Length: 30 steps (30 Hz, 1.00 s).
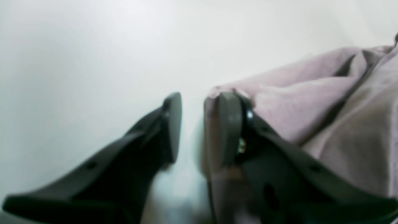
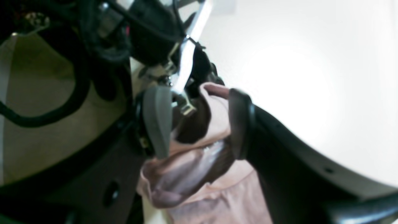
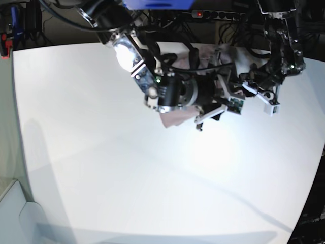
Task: Layout the t-shirt on the table in an organized manner, then fold the t-shirt properly
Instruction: 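Lower the folded end onto the stack with the right gripper, then grasp the stack's end with the right gripper and lift it over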
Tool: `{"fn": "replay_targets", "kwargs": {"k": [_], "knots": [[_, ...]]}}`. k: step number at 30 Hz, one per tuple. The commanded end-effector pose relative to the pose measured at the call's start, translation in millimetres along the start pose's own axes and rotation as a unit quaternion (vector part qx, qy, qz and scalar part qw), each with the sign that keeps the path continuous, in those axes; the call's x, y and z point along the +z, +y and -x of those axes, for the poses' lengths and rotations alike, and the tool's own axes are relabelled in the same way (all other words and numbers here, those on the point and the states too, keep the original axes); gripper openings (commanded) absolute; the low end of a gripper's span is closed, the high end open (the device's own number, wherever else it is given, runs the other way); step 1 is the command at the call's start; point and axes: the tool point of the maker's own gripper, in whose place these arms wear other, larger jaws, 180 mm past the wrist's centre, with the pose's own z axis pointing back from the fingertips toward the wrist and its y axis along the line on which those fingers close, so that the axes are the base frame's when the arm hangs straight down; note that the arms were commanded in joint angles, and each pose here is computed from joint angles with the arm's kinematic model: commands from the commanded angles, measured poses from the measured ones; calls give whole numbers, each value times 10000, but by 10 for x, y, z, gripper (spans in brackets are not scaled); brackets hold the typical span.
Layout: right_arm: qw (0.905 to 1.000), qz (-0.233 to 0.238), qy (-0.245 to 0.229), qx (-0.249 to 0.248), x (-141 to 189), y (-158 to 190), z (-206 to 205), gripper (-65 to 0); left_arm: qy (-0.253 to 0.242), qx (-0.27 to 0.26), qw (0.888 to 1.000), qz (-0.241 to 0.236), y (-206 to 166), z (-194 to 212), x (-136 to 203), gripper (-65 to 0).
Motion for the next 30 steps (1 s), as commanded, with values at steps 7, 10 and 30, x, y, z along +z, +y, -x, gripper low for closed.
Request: {"fn": "replay_targets", "kwargs": {"k": [7,10,30], "knots": [[9988,249,-296,-305,87,-220,-68,-356,64,-123,9988,-479,378,-71,194,-442],[9968,397,-198,-668,93,-402,108,-404,-22,105,9966,-819,679,-118,383,-442],[9899,-922,-466,-966,-629,371,316,-521,-160,483,9862,-1577,1287,-27,887,-442]]}}
